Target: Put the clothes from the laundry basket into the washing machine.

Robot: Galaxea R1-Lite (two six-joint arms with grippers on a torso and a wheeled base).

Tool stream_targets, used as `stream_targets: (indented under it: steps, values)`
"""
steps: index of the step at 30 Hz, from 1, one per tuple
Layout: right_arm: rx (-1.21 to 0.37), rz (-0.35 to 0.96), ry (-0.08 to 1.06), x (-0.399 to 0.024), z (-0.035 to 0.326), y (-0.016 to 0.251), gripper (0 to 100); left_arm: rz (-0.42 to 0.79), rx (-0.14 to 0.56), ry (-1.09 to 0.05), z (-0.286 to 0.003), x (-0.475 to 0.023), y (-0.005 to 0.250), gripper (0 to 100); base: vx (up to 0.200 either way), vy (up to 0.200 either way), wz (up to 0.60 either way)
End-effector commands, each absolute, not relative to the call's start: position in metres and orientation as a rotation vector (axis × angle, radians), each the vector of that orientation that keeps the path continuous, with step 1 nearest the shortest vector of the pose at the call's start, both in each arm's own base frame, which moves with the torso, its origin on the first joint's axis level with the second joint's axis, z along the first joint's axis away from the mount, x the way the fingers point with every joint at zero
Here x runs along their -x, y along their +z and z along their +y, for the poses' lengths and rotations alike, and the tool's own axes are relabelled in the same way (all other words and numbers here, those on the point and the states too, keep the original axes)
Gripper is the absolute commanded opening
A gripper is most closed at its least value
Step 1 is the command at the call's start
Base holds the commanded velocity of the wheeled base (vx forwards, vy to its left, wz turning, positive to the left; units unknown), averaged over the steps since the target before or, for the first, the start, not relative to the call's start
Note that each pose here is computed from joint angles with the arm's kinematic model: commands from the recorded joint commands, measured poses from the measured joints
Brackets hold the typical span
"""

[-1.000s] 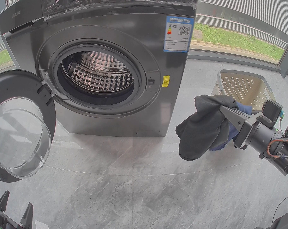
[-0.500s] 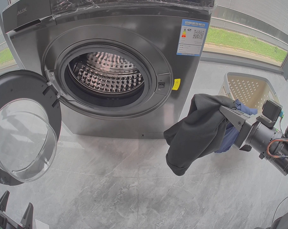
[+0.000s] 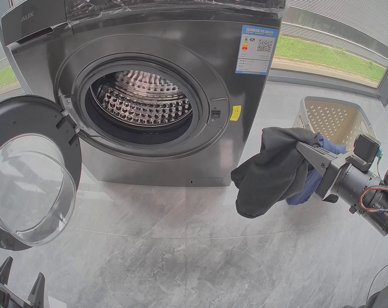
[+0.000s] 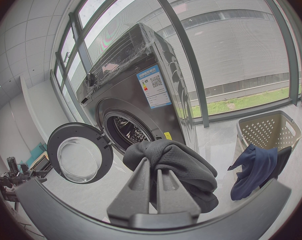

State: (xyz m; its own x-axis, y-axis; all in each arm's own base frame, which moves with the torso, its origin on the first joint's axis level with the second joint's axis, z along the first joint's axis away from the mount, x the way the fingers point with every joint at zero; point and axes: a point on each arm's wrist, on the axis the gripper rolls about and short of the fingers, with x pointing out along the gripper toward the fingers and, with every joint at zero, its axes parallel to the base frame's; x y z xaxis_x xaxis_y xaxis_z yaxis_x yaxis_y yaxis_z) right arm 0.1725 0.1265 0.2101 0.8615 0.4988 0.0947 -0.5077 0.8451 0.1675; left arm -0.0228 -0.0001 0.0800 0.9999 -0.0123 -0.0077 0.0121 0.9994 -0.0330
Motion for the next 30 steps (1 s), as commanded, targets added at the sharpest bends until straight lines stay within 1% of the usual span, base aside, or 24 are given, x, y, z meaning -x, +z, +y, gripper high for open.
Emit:
stream_targets:
  steps: [1,4,30]
  values:
    - [-0.191,-0.049,0.532,-0.1723,0.1265,0.2103,0,0.009,0.034,-0.012,-0.0001,0.0227,0.0752,100,0.000,0.200,0.00]
    - [-0.191,-0.049,0.532,-0.1723,0.1265,0.2103,0,0.009,0.034,-0.012,-0.0001,0.0227,0.0752,100,0.000,0.200,0.00]
    - [-0.191,-0.049,0.532,-0.1723,0.1265,0.2103,0,0.009,0.034,-0.012,-0.0001,0.0227,0.0752,100,0.000,0.000,0.00]
